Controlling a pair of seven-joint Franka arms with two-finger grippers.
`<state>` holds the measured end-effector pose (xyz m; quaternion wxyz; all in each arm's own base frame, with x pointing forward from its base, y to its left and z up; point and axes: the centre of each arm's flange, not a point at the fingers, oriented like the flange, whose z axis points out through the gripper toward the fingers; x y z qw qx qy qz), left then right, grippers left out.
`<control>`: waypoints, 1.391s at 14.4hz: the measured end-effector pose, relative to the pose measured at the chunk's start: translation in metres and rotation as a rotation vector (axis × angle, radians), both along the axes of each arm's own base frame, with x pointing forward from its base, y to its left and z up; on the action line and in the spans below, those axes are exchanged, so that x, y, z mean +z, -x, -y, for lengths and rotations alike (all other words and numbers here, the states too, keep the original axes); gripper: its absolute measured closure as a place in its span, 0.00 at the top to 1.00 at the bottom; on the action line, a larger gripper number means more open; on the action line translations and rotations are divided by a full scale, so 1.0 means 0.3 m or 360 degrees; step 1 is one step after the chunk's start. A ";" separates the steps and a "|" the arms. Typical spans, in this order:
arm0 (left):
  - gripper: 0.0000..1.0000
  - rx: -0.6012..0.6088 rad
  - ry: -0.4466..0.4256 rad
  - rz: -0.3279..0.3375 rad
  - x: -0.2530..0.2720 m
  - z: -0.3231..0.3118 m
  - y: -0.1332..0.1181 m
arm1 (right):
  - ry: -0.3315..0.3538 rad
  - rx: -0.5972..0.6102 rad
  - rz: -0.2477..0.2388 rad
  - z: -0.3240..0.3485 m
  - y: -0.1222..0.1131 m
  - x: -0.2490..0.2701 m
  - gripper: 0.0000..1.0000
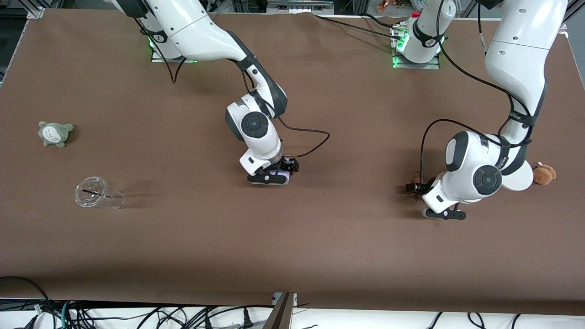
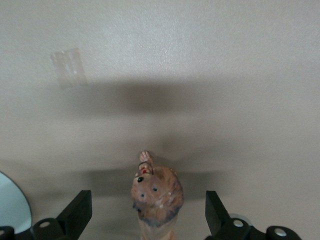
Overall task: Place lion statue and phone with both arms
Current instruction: 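Set the lion by the lamp while the right gripper grasps the phone, then raise the left gripper away while the right gripper lifts the phone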
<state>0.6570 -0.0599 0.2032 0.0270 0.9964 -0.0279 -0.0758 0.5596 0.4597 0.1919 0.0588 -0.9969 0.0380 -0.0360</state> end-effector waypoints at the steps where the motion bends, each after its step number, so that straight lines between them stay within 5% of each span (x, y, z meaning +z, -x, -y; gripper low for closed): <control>1: 1.00 -0.0004 -0.0005 -0.0013 0.031 0.001 0.001 | 0.0001 0.0002 -0.0001 -0.001 0.002 -0.005 1.00; 6: 1.00 -0.0032 -0.0070 -0.0029 0.447 0.007 0.033 | 0.0005 0.0006 -0.0002 -0.004 0.006 -0.013 1.00; 12: 1.00 0.0058 -0.0137 0.0121 1.045 -0.082 0.209 | -0.0001 0.0011 0.0014 -0.010 0.008 -0.027 1.00; 20: 1.00 0.0121 -0.0156 0.0096 1.449 -0.126 0.383 | -0.0003 0.0015 0.0038 -0.007 0.008 -0.081 1.00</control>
